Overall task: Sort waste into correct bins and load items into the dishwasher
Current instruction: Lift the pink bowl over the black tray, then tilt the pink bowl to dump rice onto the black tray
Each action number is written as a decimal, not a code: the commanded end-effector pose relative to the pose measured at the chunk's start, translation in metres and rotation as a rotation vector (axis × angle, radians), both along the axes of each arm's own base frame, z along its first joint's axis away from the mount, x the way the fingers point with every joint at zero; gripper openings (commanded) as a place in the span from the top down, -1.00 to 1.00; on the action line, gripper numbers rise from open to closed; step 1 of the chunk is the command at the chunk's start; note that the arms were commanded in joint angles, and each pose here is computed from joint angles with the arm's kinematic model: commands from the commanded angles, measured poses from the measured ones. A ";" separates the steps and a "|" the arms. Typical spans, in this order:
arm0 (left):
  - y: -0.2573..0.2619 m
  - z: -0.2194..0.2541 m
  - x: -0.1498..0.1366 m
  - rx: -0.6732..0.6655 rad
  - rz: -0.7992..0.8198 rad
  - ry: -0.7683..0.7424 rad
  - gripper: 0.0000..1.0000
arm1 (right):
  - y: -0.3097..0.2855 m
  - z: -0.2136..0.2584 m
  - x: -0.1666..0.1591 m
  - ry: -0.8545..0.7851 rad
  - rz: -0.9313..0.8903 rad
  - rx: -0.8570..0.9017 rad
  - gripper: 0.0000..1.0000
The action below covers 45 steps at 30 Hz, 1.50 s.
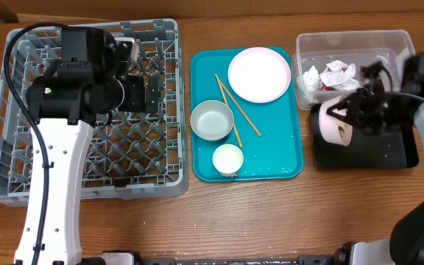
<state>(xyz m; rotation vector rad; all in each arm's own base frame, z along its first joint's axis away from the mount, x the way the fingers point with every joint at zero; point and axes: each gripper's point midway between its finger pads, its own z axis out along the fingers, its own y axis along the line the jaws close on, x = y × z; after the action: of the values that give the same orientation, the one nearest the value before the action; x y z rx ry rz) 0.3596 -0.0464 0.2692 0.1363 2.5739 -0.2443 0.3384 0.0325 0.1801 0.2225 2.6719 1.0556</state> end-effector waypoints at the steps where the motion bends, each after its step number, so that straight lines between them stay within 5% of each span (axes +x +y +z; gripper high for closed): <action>1: 0.002 0.006 0.004 0.007 -0.002 -0.021 -1.00 | -0.002 0.012 -0.003 -0.155 0.018 0.231 0.92; 20: 0.002 0.006 0.004 0.007 -0.002 -0.021 -1.00 | -0.035 -0.011 -0.007 -0.366 -0.123 0.710 0.92; 45: 0.002 0.006 0.004 0.007 -0.002 -0.021 -0.99 | -0.062 -0.025 -0.005 -0.161 -0.300 0.826 0.92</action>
<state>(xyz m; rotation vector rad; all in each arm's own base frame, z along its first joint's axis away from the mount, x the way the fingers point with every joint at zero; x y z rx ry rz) 0.3596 -0.0464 0.2692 0.1363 2.5739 -0.2443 0.3340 -0.0281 0.1485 0.5498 1.8810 1.8158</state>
